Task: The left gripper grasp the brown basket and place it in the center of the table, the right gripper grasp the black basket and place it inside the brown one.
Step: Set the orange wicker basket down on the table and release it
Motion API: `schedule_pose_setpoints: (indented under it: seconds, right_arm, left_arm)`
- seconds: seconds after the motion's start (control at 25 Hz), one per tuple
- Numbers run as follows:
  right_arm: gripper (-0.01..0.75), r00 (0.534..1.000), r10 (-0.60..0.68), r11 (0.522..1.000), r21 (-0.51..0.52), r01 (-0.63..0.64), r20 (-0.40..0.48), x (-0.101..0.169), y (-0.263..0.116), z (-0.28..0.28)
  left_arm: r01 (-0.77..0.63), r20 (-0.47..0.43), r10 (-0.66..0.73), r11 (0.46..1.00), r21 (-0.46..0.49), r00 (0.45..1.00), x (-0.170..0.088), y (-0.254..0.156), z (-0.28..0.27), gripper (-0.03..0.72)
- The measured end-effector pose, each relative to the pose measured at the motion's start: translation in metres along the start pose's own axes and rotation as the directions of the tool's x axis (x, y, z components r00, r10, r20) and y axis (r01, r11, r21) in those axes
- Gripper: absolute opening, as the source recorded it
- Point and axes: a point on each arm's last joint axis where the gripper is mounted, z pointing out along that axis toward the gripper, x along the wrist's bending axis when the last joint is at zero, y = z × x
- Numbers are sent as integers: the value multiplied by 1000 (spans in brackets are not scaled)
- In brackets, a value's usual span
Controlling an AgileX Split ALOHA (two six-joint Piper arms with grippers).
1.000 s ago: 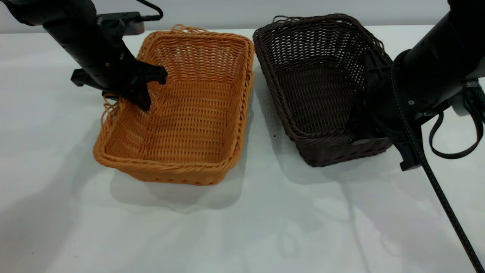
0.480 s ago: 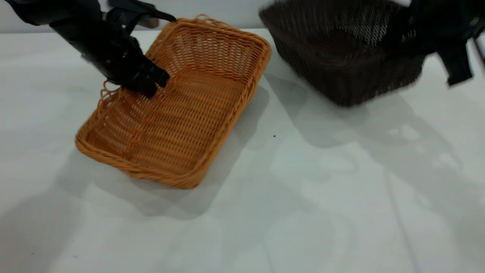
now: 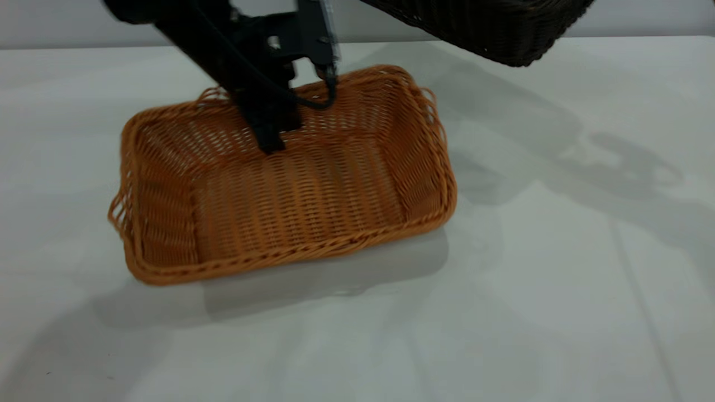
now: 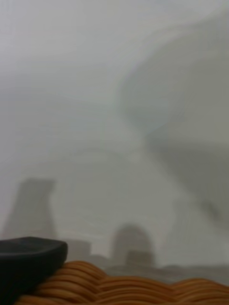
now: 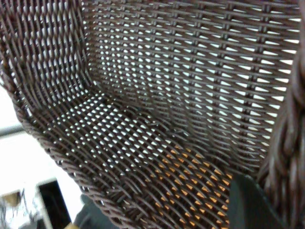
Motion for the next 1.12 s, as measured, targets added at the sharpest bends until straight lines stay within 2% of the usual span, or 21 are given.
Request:
schedule_pose_setpoints:
  seconds: [0.32,0.64,0.76,0.96,1.12]
  right_arm:
    - [88,999,-40,999,23,40,-3,1,5,-6]
    - [88,1000,4,1000,-10,-4,2,-14,21,-22]
    - [88,1000,14,1000,-17,-14,5,-19,24,-26]
    - [88,1000,13,1000,-8,-13,3,-19,24,-27]
    - [88,1000,11,1000,-5,-11,3,-19,24,-27]
  left_arm:
    - [-118,38,119,993,-21,992,-2,24,15,84]
    - [-164,35,166,986,-40,986,-10,40,15,101]
    - [-169,30,171,985,-43,985,-12,41,16,174]
    - [-121,-9,121,991,-53,993,-13,42,23,398]
    - [-88,-72,83,993,-74,994,-8,45,23,533]
